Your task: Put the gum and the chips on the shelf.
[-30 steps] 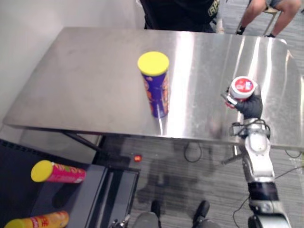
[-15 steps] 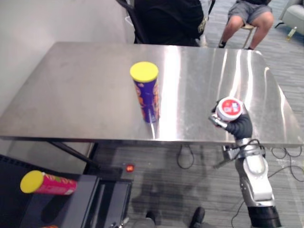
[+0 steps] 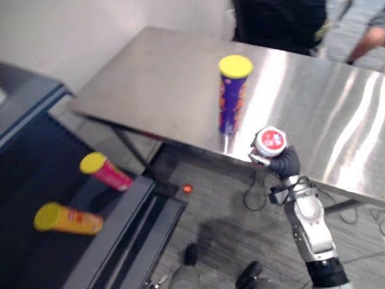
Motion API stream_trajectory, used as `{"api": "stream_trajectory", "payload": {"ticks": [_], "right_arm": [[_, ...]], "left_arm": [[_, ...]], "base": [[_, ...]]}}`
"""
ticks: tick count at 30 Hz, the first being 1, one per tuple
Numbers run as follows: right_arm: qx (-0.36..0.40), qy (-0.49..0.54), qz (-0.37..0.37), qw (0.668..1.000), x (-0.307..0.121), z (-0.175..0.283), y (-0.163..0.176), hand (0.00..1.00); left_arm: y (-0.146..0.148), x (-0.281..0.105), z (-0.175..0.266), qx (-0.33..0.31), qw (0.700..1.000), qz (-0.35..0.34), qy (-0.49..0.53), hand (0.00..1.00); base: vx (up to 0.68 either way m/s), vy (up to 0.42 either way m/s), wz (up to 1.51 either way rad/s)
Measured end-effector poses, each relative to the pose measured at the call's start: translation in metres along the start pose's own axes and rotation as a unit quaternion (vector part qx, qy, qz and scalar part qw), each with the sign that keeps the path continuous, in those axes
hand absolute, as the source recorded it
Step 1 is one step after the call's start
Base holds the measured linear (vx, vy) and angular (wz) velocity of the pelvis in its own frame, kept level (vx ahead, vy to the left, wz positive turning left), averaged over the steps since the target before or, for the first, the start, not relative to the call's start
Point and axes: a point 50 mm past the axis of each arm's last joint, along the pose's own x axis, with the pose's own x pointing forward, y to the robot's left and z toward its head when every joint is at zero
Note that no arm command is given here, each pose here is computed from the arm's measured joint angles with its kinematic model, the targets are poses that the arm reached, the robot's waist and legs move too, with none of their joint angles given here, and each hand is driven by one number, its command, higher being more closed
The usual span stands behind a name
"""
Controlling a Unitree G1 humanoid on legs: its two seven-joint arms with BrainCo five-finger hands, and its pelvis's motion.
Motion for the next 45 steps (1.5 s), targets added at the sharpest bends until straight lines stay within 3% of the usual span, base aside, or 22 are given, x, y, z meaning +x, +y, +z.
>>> {"api": "stream_trajectory", "payload": {"ticks": [3, 15, 34, 45], "right_arm": [[-0.034, -0.009, -0.043, 0.998, 0.0, 0.006, -0.021, 1.0], [-0.072, 0.02, -0.102, 0.992, -0.032, 0.006, -0.044, 1.0], [-0.084, 0.062, -0.078, 0.991, -0.032, -0.012, -0.034, 1.0], [-0.049, 0.063, 0.023, 0.997, -0.012, -0.023, 0.007, 1.0]], "left_arm": [[-0.006, -0.001, 0.0, 0.005, 1.0, -0.009, -0.004, 0.0], [0.0, -0.006, -0.025, -0.047, 0.997, 0.011, 0.051, 0.0], [0.013, -0.006, -0.021, -0.056, 0.997, 0.028, 0.039, 0.0], [0.013, -0.004, -0.006, -0.08, 0.997, 0.022, 0.002, 0.0]], "base": [[-0.09, -0.048, 1.69], [-0.16, 0.121, 1.0], [-0.04, 0.052, 0.11], [0.03, 0.004, 0.18]]}}
